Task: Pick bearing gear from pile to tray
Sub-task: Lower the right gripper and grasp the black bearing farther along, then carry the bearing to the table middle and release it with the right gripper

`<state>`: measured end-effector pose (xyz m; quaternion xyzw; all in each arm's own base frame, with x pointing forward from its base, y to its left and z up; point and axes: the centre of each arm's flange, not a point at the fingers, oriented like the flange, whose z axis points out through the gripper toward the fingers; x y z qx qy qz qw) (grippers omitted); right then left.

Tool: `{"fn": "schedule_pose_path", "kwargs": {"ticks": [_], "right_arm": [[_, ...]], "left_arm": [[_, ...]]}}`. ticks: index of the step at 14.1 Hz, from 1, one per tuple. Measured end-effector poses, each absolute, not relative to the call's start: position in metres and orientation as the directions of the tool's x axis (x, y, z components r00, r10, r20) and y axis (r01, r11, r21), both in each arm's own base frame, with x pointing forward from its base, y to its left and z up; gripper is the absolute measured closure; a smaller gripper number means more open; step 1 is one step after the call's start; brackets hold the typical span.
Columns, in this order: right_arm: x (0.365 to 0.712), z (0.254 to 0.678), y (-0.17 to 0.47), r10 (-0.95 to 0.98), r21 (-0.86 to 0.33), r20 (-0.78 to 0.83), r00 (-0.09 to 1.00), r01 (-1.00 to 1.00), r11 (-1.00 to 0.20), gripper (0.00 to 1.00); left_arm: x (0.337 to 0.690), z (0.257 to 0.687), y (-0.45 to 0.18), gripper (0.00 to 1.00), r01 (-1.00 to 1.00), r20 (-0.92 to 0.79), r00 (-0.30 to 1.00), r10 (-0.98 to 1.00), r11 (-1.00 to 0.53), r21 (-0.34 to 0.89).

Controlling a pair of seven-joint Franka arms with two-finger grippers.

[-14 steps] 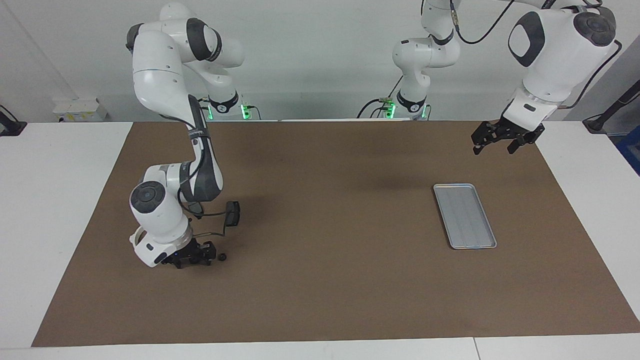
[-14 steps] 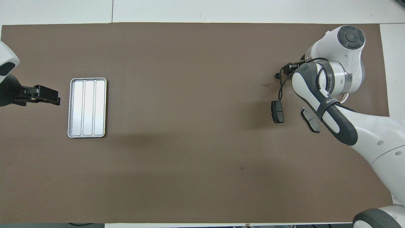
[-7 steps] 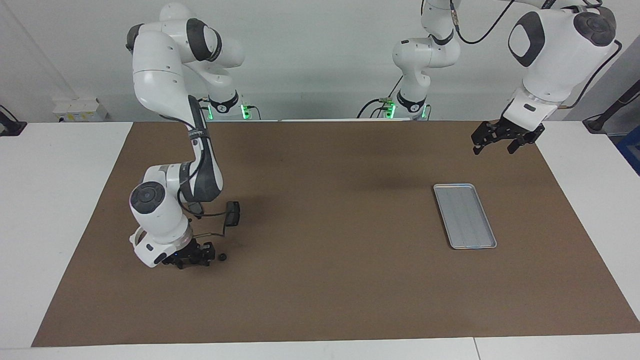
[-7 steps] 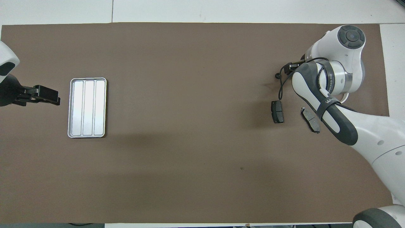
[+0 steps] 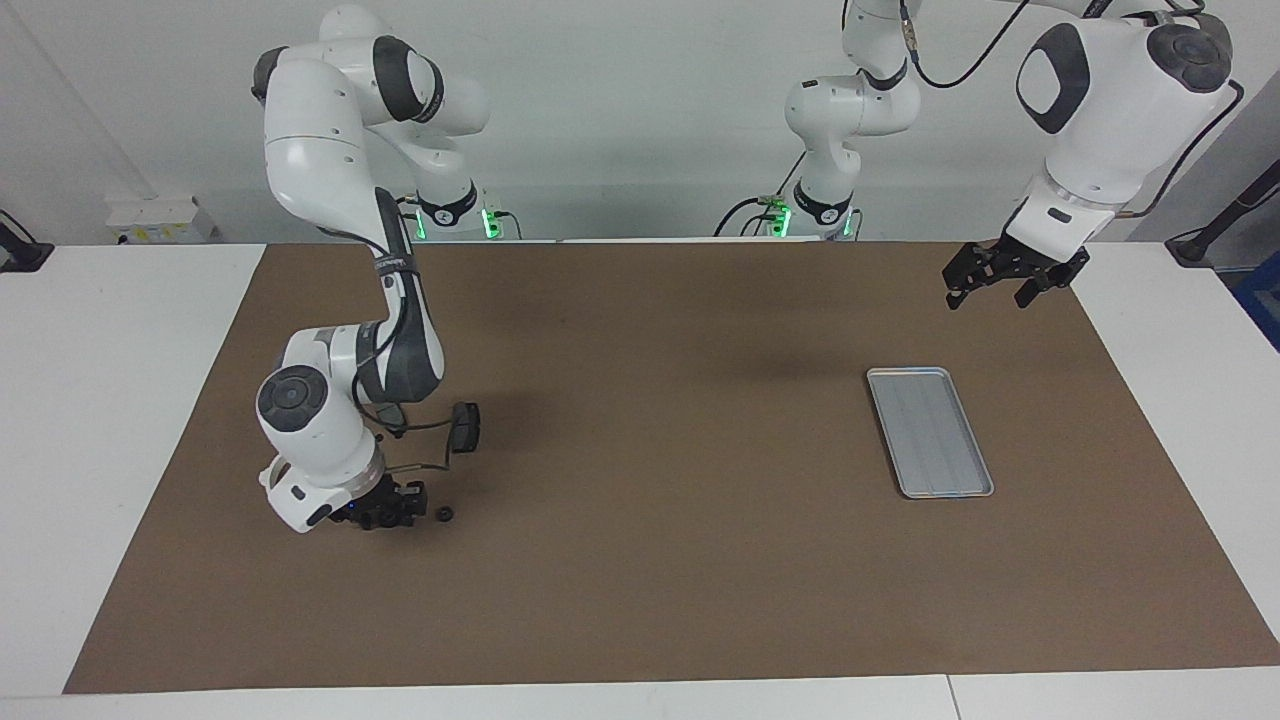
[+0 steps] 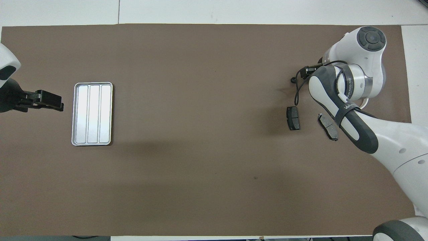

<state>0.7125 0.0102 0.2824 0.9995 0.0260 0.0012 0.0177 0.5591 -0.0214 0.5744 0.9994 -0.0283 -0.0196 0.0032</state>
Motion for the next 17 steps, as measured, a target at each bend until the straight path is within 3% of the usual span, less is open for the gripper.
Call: {"fn": "schedule_pose_path", "kwargs": {"ticks": [1, 4, 12, 17], "right_arm": [[0.713, 0.283, 0.01, 0.052, 0.036, 0.002, 0.999, 0.052, -0.998, 0.4], [0.712, 0.287, 0.006, 0.047, 0.041, -0.008, 0.999, 0.047, -0.998, 0.65], [0.71, 0.288, 0.013, 0.055, 0.043, -0.028, 0.998, 0.056, -0.998, 0.65], [0.713, 0.339, 0.091, -0.028, 0.065, -0.079, 0.996, -0.023, -0.998, 0.65]], "left_arm": [[0.559, 0.574, -0.021, 0.0, -0.056, -0.039, 0.998, -0.057, -0.998, 0.008], [0.559, 0.574, -0.021, 0.0, -0.056, -0.039, 0.998, -0.057, -0.998, 0.008], [0.559, 0.574, -0.021, 0.0, -0.056, -0.039, 0.998, -0.057, -0.998, 0.008], [0.559, 0.574, -0.021, 0.0, -0.056, -0.039, 0.998, -0.057, -0.998, 0.008]]}}
